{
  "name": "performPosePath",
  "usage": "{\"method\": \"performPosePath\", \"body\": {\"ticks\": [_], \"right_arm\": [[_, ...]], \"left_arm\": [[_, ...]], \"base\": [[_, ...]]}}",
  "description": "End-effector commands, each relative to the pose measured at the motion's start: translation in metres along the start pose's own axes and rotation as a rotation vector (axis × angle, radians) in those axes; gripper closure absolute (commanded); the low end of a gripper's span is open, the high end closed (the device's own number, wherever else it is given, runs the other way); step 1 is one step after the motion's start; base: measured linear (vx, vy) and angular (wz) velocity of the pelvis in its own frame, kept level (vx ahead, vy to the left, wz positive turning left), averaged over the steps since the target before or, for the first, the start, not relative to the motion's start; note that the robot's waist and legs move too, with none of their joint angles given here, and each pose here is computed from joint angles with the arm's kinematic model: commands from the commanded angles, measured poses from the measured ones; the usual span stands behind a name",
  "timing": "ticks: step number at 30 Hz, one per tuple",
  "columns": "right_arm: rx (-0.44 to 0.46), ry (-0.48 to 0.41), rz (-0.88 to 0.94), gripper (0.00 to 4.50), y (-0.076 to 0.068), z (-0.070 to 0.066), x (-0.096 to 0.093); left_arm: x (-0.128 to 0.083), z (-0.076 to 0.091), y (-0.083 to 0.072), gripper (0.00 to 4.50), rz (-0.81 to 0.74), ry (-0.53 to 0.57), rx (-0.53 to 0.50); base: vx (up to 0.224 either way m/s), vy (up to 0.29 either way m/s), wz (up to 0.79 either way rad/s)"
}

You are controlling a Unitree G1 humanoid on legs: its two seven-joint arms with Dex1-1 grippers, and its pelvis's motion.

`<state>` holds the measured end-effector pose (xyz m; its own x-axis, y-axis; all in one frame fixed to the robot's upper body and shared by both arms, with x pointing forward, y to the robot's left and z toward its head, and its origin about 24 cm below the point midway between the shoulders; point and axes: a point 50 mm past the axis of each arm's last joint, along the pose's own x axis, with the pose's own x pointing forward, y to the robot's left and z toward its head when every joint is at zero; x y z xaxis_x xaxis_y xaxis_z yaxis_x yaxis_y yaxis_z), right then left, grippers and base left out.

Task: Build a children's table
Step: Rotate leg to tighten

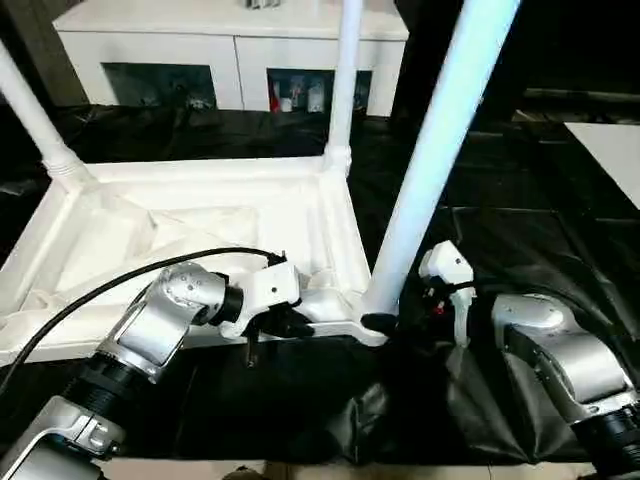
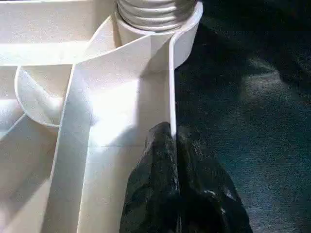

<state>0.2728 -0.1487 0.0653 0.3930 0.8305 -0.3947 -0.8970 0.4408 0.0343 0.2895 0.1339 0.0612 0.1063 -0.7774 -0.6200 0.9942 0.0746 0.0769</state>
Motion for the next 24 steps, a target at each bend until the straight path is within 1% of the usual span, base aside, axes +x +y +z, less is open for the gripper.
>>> {"method": "performPosePath", "body": {"ticks": [1,3,4,5,6,8,11,13,15,16,17,18,19,20,22,24], "right_arm": [[-0.045,0.021,0.017,1.19,-0.001,0.004,0.0],[-0.048,0.028,0.022,1.22,-0.001,0.003,0.0],[-0.05,0.03,0.025,1.43,-0.001,0.002,0.0],[-0.05,0.031,0.026,1.55,-0.001,0.002,0.001],[-0.043,0.027,0.028,1.55,-0.001,0.002,0.001],[-0.04,0.022,0.022,1.71,-0.003,0.003,0.001],[-0.032,0.026,0.041,1.79,-0.002,0.001,0.002],[-0.037,0.04,0.057,1.8,0.0,-0.001,0.003],[-0.024,0.047,0.066,1.81,0.001,-0.004,0.004],[-0.024,0.047,0.066,1.81,0.001,-0.004,0.004],[-0.014,0.055,0.047,1.81,0.0,-0.007,0.004],[0.034,0.065,-0.051,1.82,-0.006,-0.013,0.009],[0.059,0.064,-0.098,1.82,-0.009,-0.016,0.011],[0.059,0.064,-0.098,1.82,-0.009,-0.016,0.011],[0.103,0.053,-0.164,1.83,-0.013,-0.018,0.015],[0.239,0.021,-0.341,1.83,-0.021,-0.024,0.027]], "left_arm": [[0.002,0.001,-0.001,4.5,-0.024,0.013,0.027],[0.002,0.001,-0.001,4.5,-0.021,0.012,0.028],[0.002,0.001,-0.001,4.5,-0.018,0.009,0.027],[0.002,0.001,-0.001,4.5,-0.016,0.008,0.027],[0.001,0.001,0.0,4.5,-0.01,0.01,0.033],[0.001,0.0,0.0,4.5,-0.008,0.01,0.034],[0.0,0.0,0.001,4.5,-0.006,0.013,0.036],[0.0,-0.001,0.001,4.5,-0.006,0.016,0.037],[0.0,-0.002,0.001,4.5,-0.006,0.019,0.037],[0.0,-0.002,0.001,4.5,-0.006,0.019,0.037],[0.0,-0.003,0.0,4.5,-0.003,0.02,0.032],[0.002,-0.004,0.002,4.5,0.041,0.011,-0.005],[0.004,-0.004,0.003,4.5,0.065,0.006,-0.019],[0.004,-0.004,0.003,4.5,0.065,0.006,-0.019],[0.006,-0.004,0.005,4.5,0.107,-0.004,-0.047],[0.016,0.003,0.012,4.5,0.197,-0.059,-0.13]], "base": [[0.0,0.0,0.0],[0.0,0.0,0.0],[0.0,0.0,0.0],[0.0,0.0,0.0],[0.0,0.0,0.0],[0.0,0.0,0.0],[0.0,0.0,0.0],[0.0,0.0,0.0],[0.0,0.0,0.0],[0.0,0.0,0.0],[0.0,0.0,0.0],[0.0,0.0,0.0],[0.0,0.0,0.0],[0.0,0.0,0.0],[0.0,0.0,0.0],[0.0,0.0,0.0]]}}
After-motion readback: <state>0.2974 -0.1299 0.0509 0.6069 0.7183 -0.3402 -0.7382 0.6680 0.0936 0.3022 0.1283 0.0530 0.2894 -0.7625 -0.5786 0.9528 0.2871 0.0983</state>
